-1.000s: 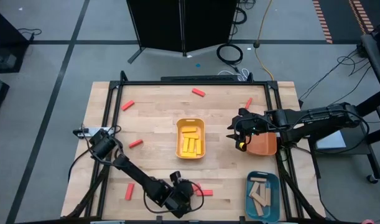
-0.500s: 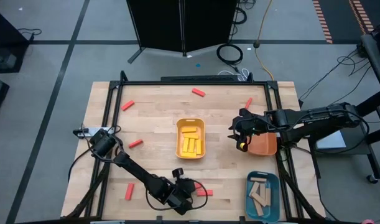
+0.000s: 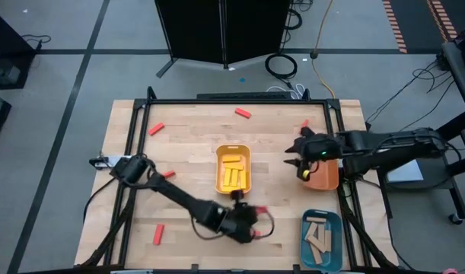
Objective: Sort blocks
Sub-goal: Put the orange wooden block into the orange bin
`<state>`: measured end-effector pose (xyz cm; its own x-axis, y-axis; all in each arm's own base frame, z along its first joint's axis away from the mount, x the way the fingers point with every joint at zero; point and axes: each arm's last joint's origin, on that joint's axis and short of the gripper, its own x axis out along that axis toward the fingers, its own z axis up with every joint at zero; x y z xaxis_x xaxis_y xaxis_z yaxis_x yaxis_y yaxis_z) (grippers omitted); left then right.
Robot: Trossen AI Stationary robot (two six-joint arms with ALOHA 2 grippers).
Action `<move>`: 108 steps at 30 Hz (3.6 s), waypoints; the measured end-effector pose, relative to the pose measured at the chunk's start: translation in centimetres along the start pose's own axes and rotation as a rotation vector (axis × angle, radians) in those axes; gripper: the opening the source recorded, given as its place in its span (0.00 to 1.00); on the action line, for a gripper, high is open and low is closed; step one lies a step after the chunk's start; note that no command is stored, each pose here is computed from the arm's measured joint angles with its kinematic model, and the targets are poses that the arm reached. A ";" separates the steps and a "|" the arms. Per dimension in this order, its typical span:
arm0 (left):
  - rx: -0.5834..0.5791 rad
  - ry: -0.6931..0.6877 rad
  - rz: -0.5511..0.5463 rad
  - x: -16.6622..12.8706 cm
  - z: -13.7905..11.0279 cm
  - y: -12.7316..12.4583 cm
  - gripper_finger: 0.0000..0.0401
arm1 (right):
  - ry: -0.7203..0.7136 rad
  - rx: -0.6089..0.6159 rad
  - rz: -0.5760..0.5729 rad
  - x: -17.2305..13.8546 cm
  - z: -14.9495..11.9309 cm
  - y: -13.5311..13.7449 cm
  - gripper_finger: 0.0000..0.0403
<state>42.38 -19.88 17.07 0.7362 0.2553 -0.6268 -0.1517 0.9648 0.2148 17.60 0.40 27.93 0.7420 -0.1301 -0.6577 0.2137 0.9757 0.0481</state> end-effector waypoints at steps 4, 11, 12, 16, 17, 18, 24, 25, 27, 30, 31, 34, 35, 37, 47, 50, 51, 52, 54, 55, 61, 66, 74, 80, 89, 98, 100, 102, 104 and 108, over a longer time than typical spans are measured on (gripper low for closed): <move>0.006 -0.139 -0.064 1.3 3.0 2.0 0.21 | -0.132 0.042 -0.007 -2.4 0.2 -0.7 0.42; -0.100 -0.336 -0.119 4.0 6.5 7.7 0.21 | -0.344 0.125 0.021 -6.1 0.3 -1.6 0.42; -0.117 -0.348 -0.141 4.5 6.7 8.5 0.21 | -0.362 0.133 0.024 -6.6 0.2 -1.7 0.42; -0.193 -0.384 -0.193 6.2 7.0 11.4 0.21 | -0.420 0.163 0.035 -8.0 -0.2 -2.1 0.42; -0.207 -0.398 -0.195 6.4 7.2 12.1 0.21 | -0.436 0.166 0.038 -8.4 -0.3 -2.2 0.42; -0.216 -0.418 -0.196 6.6 7.4 12.8 0.21 | -0.451 0.170 0.037 -8.7 -0.4 -2.2 0.42; -0.258 -0.532 -0.212 7.2 8.7 16.1 0.21 | -0.516 0.185 0.032 -10.1 -0.9 -2.6 0.42; -0.262 -0.550 -0.215 7.5 9.1 16.4 0.21 | -0.529 0.187 0.035 -10.2 -0.9 -2.6 0.42; -0.261 -0.550 -0.222 8.3 9.5 16.8 0.21 | -0.554 0.192 0.041 -10.5 -0.9 -2.6 0.42; -0.251 -0.554 -0.267 10.6 10.1 16.8 0.21 | -0.579 0.199 0.048 -10.7 -0.8 -2.6 0.42; -0.249 -0.553 -0.274 11.4 10.4 16.8 0.21 | -0.582 0.204 0.050 -10.8 -0.8 -2.6 0.42; -0.246 -0.562 -0.268 13.3 11.4 17.1 0.21 | -0.603 0.231 0.043 -10.9 -0.7 -2.7 0.42; -0.249 -0.567 -0.267 14.0 11.7 17.2 0.21 | -0.602 0.234 0.042 -10.9 -0.7 -2.7 0.42; -0.258 -0.590 -0.279 15.5 12.0 17.4 0.21 | -0.602 0.234 0.041 -10.9 -0.6 -2.7 0.42; -0.297 -0.523 -0.296 19.3 9.9 17.6 0.21 | -0.608 0.232 0.038 -10.9 -0.6 -2.7 0.42; -0.305 -0.516 -0.287 19.4 9.8 17.8 0.21 | -0.612 0.226 0.037 -11.0 -0.6 -2.7 0.42; -0.305 -0.521 -0.286 19.4 9.8 17.8 0.21 | -0.611 0.226 0.036 -11.0 -0.6 -2.7 0.42; -0.306 -0.532 -0.287 19.3 9.9 17.8 0.21 | -0.612 0.223 0.036 -11.0 -0.6 -2.7 0.42; -0.308 -0.565 -0.290 19.2 10.2 17.7 0.22 | -0.611 0.216 0.033 -11.0 -0.6 -2.7 0.42; -0.308 -0.578 -0.291 19.1 10.3 17.7 0.23 | -0.611 0.213 0.033 -11.0 -0.6 -2.7 0.42; -0.252 -0.614 -0.281 18.8 10.5 17.2 0.33 | -0.611 0.207 0.031 -11.0 -0.6 -2.7 0.42; -0.248 -0.617 -0.288 18.7 10.6 16.8 0.41 | -0.610 0.206 0.033 -11.0 -0.6 -2.7 0.42; -0.248 -0.608 -0.280 18.4 10.8 16.9 0.52 | -0.587 0.217 0.036 -10.8 -0.8 -2.7 0.42; -0.189 -0.580 -0.286 17.7 11.4 15.8 0.52 | -0.585 0.253 0.053 -10.8 -0.8 -2.7 0.42; 0.020 -0.375 -0.069 13.3 13.0 14.7 0.52 | -0.573 0.255 0.106 -10.8 -0.9 -2.5 0.42; 0.281 -0.024 -0.134 5.0 13.9 15.9 0.52 | -0.576 0.241 0.105 -10.8 -0.8 -2.5 0.42; 0.244 0.066 -0.188 3.7 13.5 17.2 0.52 | -0.576 0.238 0.104 -10.8 -0.8 -2.5 0.42; 0.195 0.167 -0.252 2.8 12.9 18.1 0.52 | -0.575 0.236 0.103 -10.8 -0.8 -2.5 0.42; 0.161 0.267 -0.284 2.0 12.1 18.6 0.52 | -0.568 0.229 0.099 -10.8 -0.9 -2.5 0.42; 0.122 0.468 -0.260 -0.5 10.9 19.6 0.52 | -0.545 0.223 0.092 -10.7 -1.1 -2.5 0.42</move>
<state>46.20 -1.77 29.80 0.3633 0.0370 -0.9309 0.0941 0.9926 0.0762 8.46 -0.50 34.00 0.9704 -0.1762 -0.1650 0.2177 0.9343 0.2824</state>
